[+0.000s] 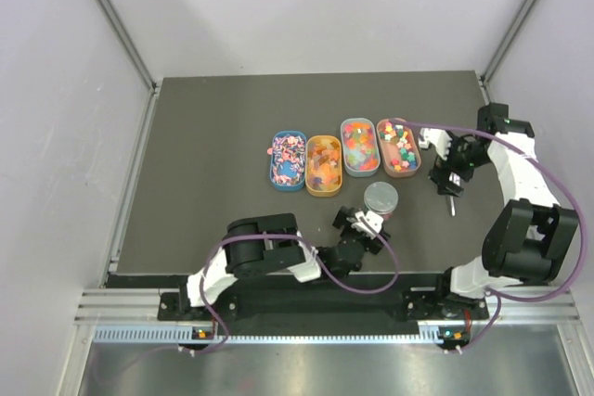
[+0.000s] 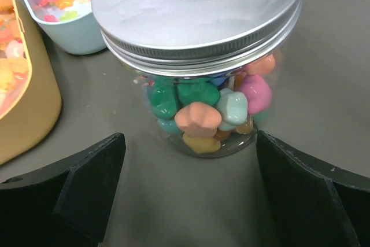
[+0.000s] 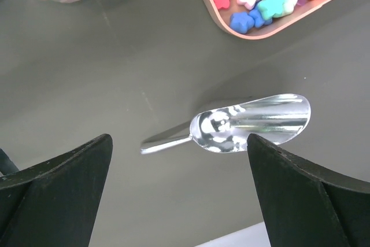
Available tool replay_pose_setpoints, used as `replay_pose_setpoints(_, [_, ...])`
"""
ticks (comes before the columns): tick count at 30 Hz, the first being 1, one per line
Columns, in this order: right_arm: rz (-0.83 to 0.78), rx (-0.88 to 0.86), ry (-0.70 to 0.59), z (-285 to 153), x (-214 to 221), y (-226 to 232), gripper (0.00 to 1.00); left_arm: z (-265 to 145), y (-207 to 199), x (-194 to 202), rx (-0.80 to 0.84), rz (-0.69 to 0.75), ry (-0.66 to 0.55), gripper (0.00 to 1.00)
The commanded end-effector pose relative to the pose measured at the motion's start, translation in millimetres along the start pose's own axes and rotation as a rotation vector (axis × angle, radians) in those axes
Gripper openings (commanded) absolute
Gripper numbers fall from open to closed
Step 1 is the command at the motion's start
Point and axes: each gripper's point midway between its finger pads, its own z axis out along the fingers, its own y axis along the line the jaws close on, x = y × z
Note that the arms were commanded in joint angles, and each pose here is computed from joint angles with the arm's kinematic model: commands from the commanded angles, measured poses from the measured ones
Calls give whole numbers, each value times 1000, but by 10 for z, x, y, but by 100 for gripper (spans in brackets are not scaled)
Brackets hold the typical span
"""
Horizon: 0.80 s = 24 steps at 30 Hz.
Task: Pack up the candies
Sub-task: Reset both arms
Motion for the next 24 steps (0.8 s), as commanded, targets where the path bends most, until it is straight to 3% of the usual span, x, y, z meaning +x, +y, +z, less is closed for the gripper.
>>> replay_pose_setpoints(1, [-20,69,-70,-181,-190,-79,100,-953,1128,1794,12,821,658,99])
replay_pose_setpoints(9, [-31,78,-89,-197,-230,-72,100,-1283,856,1709,150,851,689,99])
replay_pose_setpoints(14, [-31,112,-122,-229,-302,-97,100,-1499,689,1357,219,693,644,99])
replay_pose_setpoints(15, [-25,114,-146,-247,-354,-96,100,-1442,576,1092,234,604,571,99])
replay_pose_setpoints(20, [69,234,-239,-619,-688,-312,100,-1375,369,177,263,486,445,99])
replay_pose_setpoints(24, [224,366,-375,-919,-980,-488,100,-1116,639,-692,173,416,299,99])
